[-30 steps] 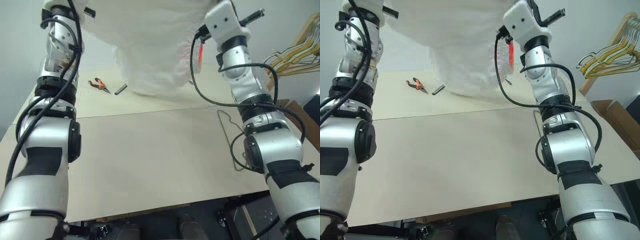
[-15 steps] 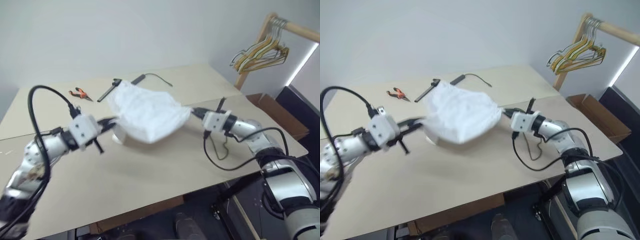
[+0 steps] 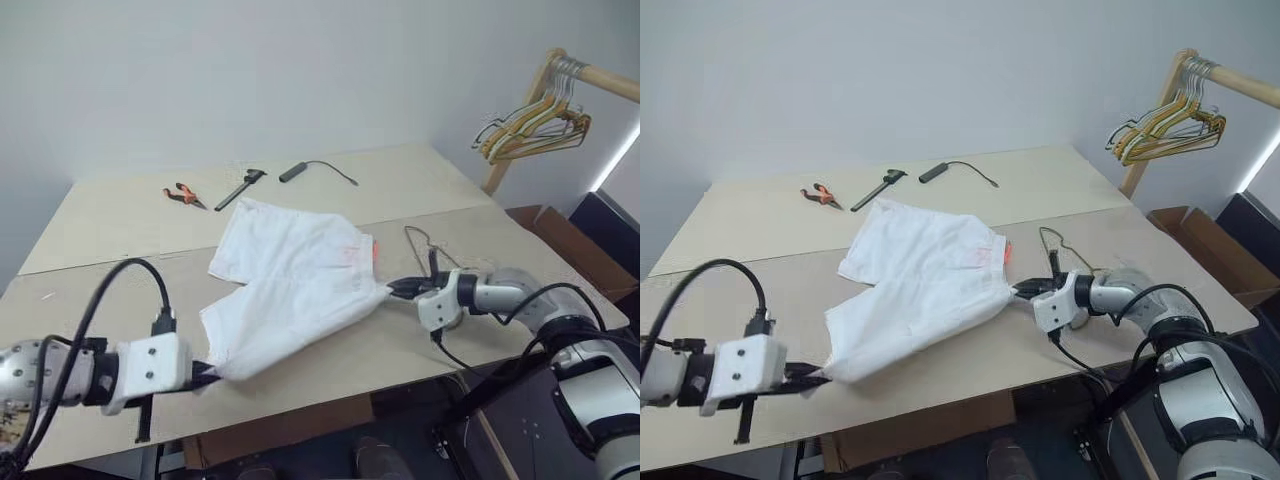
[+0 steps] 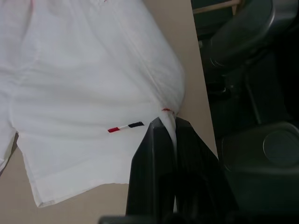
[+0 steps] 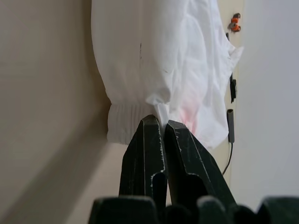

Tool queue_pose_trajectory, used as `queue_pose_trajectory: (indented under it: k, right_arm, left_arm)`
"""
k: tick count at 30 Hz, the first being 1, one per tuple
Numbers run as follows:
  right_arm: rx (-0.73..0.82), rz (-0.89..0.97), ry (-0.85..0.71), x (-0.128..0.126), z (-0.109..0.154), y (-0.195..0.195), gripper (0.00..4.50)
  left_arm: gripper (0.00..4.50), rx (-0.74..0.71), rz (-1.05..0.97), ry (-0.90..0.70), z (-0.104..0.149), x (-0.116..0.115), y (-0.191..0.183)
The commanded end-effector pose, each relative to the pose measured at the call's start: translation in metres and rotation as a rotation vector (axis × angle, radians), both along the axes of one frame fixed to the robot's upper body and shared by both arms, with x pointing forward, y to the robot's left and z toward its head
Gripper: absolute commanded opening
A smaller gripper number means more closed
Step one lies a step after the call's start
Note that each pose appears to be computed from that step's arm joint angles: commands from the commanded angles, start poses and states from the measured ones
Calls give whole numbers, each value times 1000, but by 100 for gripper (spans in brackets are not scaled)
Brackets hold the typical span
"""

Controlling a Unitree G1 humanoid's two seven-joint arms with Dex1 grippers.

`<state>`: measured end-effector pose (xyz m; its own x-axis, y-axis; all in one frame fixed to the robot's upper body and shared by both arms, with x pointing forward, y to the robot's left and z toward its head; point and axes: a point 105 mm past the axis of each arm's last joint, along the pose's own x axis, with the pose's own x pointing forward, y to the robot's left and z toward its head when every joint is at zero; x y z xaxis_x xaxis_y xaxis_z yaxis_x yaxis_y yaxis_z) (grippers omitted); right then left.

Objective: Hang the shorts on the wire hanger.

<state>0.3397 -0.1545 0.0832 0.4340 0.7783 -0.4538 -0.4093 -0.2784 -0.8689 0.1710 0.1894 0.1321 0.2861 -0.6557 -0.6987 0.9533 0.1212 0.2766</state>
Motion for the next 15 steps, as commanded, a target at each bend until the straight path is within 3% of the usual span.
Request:
queue_pose_trajectory:
  k: [1,9,14,15]
  right_arm:
    - [-12,-7,-75,1,9,-7,0]
    - [-7,7,-93,-12,0,-5,0]
    - [-3,5,-90,-17,-4,-5,0]
    - [1,4,-77,-20,-5,-5,30]
  left_arm:
    - [2,40,-26,28,0,-11,0]
    - [2,38,-34,112,-11,-45,0]
    - [2,17,-42,107,-16,-48,-10]
    - [23,11,-48,96,-16,-44,-12]
